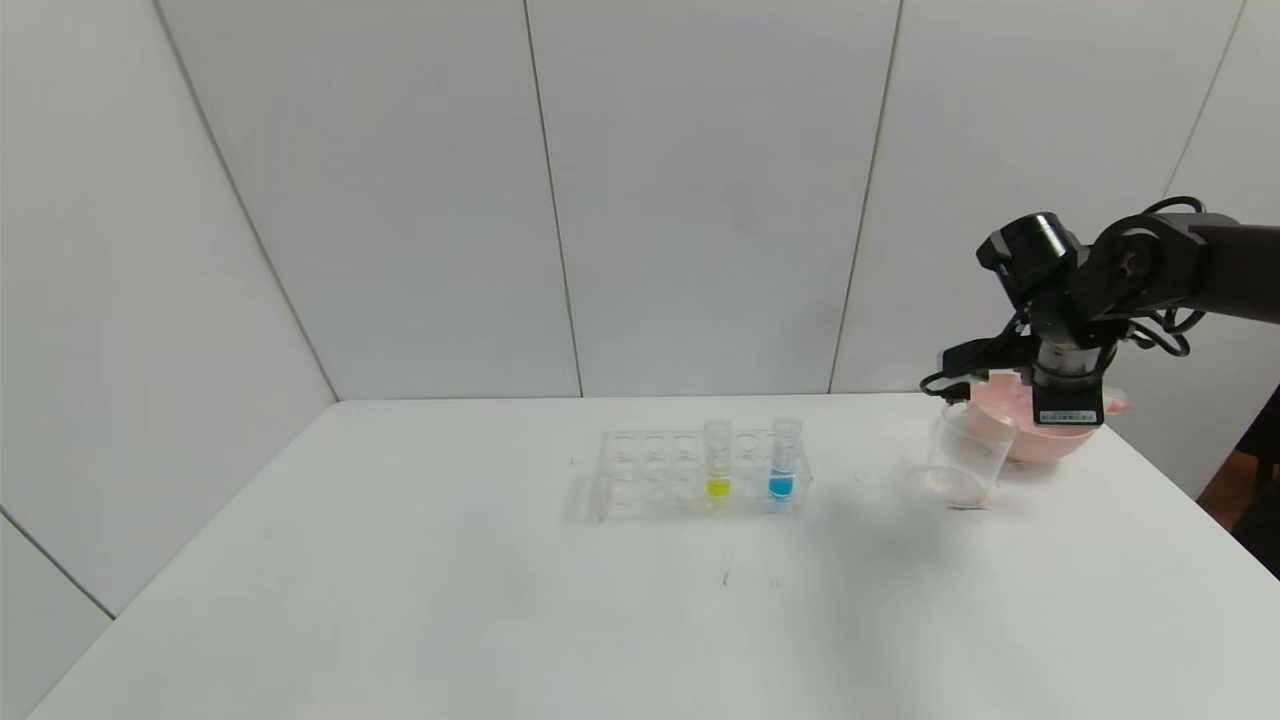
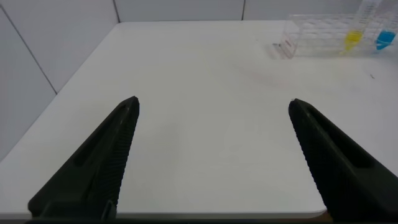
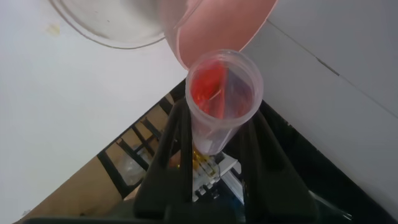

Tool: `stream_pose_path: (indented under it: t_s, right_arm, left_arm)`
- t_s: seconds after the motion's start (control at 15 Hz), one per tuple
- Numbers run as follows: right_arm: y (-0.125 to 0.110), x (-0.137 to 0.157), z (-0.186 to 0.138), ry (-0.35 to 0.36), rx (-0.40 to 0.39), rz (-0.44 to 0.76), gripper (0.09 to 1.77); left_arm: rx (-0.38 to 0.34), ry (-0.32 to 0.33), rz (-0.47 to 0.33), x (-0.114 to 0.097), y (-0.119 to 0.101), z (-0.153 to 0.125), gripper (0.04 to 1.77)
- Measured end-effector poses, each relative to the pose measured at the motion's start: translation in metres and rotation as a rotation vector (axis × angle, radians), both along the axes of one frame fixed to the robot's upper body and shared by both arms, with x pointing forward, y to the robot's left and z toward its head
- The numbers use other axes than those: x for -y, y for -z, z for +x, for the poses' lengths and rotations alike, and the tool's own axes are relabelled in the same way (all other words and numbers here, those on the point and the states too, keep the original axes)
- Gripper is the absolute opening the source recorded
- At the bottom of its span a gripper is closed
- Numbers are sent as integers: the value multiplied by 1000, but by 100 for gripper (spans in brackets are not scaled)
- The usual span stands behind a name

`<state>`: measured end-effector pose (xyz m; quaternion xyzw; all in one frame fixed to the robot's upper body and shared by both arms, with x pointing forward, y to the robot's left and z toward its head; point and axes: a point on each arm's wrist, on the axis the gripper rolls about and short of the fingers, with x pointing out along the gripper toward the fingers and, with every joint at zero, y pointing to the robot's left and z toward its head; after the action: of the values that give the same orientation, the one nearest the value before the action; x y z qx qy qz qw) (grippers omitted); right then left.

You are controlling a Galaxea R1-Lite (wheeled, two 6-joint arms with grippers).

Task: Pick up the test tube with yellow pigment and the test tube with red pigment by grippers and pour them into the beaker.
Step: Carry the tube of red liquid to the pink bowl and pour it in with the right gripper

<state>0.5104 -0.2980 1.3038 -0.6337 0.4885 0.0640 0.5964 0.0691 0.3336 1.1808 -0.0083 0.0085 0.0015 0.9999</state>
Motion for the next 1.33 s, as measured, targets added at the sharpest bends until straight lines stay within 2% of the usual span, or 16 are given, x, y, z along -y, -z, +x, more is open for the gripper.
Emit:
stream_pose_path:
  t_s: [0.47,0.6,0.93,1.33]
  right_arm:
    - [9,-6,5,-2,-16,-53,50]
    - [10,-9,6,-23,-23,-75,50]
    - [5,-14,11,-54,-8,-189,50]
    - [0,-20,9,-62,-52,-327,50]
  left_arm:
    - [0,0,0,0,0,0,172]
    - [0,0,0,0,0,0,172]
    - [0,0,0,0,0,0,172]
    - [0,0,0,0,0,0,172]
